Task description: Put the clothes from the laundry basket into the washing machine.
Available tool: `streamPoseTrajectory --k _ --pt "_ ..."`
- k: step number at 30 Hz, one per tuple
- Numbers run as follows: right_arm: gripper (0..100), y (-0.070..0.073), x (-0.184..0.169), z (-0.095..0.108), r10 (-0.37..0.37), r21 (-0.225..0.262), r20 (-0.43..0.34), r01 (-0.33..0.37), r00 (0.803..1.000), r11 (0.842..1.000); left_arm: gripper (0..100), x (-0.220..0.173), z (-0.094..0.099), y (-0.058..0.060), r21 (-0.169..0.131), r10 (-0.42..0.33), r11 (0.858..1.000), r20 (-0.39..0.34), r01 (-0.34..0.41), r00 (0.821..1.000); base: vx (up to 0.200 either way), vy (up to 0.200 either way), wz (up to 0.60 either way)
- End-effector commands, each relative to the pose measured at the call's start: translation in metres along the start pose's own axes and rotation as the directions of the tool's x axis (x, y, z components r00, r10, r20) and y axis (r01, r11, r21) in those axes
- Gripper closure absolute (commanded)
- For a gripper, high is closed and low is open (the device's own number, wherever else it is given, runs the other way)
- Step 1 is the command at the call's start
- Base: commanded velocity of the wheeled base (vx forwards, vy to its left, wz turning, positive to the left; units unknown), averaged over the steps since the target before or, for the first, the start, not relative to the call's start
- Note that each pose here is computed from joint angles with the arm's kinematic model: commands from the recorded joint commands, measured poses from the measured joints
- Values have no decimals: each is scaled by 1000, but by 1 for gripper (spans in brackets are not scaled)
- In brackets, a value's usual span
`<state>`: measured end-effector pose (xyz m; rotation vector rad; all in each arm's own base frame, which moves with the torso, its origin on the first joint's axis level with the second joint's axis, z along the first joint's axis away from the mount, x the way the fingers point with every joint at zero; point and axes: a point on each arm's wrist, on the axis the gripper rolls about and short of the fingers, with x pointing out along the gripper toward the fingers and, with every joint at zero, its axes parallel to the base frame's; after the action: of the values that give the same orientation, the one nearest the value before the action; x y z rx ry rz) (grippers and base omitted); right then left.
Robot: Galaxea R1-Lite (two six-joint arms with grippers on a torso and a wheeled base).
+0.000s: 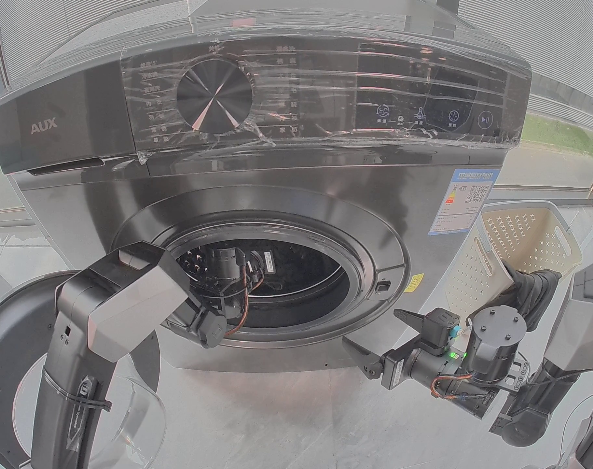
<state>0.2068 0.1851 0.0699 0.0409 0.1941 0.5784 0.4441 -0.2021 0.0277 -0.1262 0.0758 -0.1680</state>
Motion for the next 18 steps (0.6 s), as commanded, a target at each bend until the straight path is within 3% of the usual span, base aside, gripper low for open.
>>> streamPoseTrajectory --k 1,7,18 --pt "0 0 0 1 -1 0 3 1 1000 1000 100 10 5 7 -11 18 1000 38 -17 999 0 0 0" --pt "0 -1 0 1 -1 0 2 1 1000 1000 100 18 11 8 -23 22 1000 75 -20 997 0 0 0" --pt "0 -1 0 0 -2 1 -1 2 1000 1000 100 17 9 7 -21 20 1000 68 -18 998 0 0 0"
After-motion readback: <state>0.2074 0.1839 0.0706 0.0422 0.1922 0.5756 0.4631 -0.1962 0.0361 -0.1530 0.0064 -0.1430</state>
